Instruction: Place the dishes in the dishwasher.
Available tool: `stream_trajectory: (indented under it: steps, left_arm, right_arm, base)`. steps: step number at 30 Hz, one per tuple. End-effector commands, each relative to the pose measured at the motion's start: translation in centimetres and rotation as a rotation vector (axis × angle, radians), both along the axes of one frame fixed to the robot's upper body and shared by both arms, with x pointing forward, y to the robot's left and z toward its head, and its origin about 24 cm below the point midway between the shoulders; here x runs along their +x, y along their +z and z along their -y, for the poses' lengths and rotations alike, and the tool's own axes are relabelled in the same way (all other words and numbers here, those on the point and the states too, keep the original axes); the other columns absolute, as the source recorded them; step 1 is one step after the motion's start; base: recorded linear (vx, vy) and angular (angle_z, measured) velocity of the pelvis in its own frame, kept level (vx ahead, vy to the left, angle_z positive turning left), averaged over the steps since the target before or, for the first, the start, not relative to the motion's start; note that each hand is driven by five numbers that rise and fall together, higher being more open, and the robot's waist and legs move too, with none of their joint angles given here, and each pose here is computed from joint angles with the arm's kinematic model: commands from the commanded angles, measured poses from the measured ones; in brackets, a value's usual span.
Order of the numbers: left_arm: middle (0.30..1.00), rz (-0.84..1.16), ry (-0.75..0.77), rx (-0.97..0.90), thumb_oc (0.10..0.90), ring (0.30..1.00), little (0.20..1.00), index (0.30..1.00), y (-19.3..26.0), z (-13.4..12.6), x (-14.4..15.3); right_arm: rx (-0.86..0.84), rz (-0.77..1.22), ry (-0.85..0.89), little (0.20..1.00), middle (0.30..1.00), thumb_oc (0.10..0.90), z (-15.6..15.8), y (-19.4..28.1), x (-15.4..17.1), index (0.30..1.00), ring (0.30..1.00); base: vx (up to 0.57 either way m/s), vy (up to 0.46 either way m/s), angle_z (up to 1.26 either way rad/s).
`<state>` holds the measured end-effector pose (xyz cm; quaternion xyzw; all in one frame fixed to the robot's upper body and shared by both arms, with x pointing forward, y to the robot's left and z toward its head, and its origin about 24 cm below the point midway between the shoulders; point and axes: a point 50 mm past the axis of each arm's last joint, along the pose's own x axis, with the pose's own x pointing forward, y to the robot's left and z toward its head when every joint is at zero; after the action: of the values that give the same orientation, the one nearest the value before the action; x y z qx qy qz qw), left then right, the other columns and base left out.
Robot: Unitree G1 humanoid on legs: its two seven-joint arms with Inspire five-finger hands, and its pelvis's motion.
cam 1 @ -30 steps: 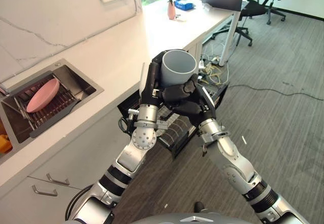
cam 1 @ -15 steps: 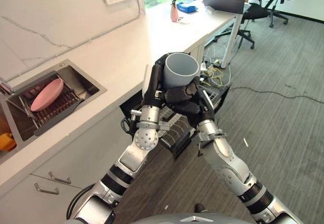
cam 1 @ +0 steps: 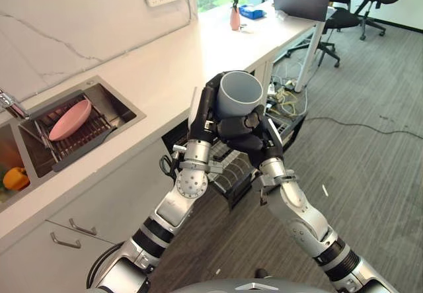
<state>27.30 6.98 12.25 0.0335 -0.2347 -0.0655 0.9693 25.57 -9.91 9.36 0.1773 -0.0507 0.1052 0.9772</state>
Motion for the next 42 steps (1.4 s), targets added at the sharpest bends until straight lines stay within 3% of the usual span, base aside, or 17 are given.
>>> stream_trajectory:
  steps: [1, 9, 30, 42]
  left_arm:
    - [0.900, -0.072, -0.060, -0.001, 0.800, 0.900, 0.900, 0.900, -1.9, 0.4, -0.5]
    - [0.900, -0.150, 0.020, -0.035, 0.800, 0.900, 0.900, 0.900, -3.4, -2.3, -0.9]
    - [0.900, -0.367, 0.173, -0.037, 0.800, 0.900, 0.900, 0.900, -7.9, -7.7, -2.9]
    - [0.900, -0.352, 0.224, 0.028, 0.800, 0.900, 0.900, 0.900, -7.7, -10.6, -3.3]
  right_arm:
    - [0.260, 0.704, -0.229, 0.300, 0.300, 0.400, 3.0, 12.8, -0.6, 0.300, 0.300]
    - [0.080, 0.693, -0.437, 0.300, 0.300, 0.400, 6.2, 11.9, 0.0, 0.300, 0.300]
    - [-0.018, 0.578, -0.682, 0.300, 0.300, 0.400, 10.7, 9.7, 0.5, 0.300, 0.300]
    - [-0.179, 0.567, -0.765, 0.300, 0.300, 0.400, 12.8, 9.5, 0.6, 0.300, 0.300]
  base:
    - [0.01, -0.003, 0.03]
    - [0.01, -0.003, 0.08]
    - [0.00, -0.001, 0.12]
    - [0.00, 0.001, 0.01]
